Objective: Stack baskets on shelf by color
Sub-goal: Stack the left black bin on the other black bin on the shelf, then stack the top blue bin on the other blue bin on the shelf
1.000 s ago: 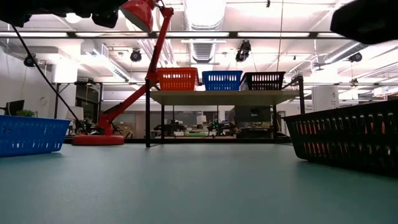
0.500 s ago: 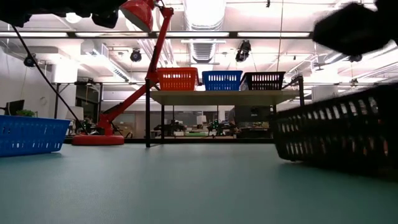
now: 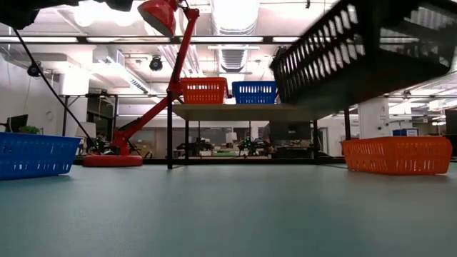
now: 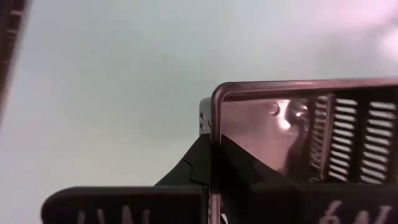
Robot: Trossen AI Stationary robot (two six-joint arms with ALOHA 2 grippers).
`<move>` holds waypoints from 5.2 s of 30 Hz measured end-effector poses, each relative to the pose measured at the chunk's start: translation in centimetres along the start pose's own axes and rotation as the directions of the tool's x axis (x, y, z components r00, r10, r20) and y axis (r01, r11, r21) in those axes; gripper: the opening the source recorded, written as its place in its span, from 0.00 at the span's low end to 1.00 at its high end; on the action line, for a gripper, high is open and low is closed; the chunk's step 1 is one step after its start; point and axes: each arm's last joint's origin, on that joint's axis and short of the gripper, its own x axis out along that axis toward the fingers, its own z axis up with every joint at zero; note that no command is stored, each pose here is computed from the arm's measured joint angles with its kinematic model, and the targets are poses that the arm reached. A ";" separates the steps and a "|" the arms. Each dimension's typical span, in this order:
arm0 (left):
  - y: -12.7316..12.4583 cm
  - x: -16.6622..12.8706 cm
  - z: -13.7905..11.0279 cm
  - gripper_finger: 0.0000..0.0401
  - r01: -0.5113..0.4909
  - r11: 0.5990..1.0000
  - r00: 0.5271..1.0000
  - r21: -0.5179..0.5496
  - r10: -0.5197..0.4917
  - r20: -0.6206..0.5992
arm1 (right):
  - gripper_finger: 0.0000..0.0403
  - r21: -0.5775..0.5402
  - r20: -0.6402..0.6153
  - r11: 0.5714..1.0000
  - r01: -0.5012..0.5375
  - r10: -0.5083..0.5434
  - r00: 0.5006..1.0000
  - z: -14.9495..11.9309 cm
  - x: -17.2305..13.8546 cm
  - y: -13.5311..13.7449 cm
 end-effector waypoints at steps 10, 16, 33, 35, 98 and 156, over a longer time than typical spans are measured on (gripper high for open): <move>0.0 0.1 0.0 0.06 -0.006 1.000 1.000 -0.005 0.006 0.009 | 0.02 -0.135 -0.081 0.978 0.159 -0.171 0.982 0.0 -4.3 -4.5; -0.3 0.4 -0.5 0.06 0.004 1.000 1.000 -0.002 -0.004 -0.016 | 0.02 -0.109 -0.064 0.974 0.200 -0.208 0.976 -0.5 -6.6 -7.6; -0.5 0.6 -0.9 0.06 0.010 1.000 0.999 -0.022 -0.011 -0.033 | 0.02 0.046 0.051 0.962 0.269 -0.271 0.961 -5.6 -12.9 -15.2; -0.5 0.7 -0.9 0.06 0.011 1.000 0.999 -0.021 -0.011 -0.036 | 0.02 0.074 0.063 0.959 0.275 -0.279 0.958 -6.3 -13.6 -15.8; -0.5 0.8 -0.8 0.06 0.002 1.000 1.000 0.012 -0.002 -0.019 | 0.02 0.293 -0.135 0.949 0.118 -0.081 0.987 -9.7 -4.4 -35.2; -0.5 0.8 -0.8 0.06 0.002 1.000 1.000 0.005 -0.002 -0.019 | 0.02 0.389 -0.170 0.910 0.144 -0.083 0.982 -11.2 -5.0 -33.8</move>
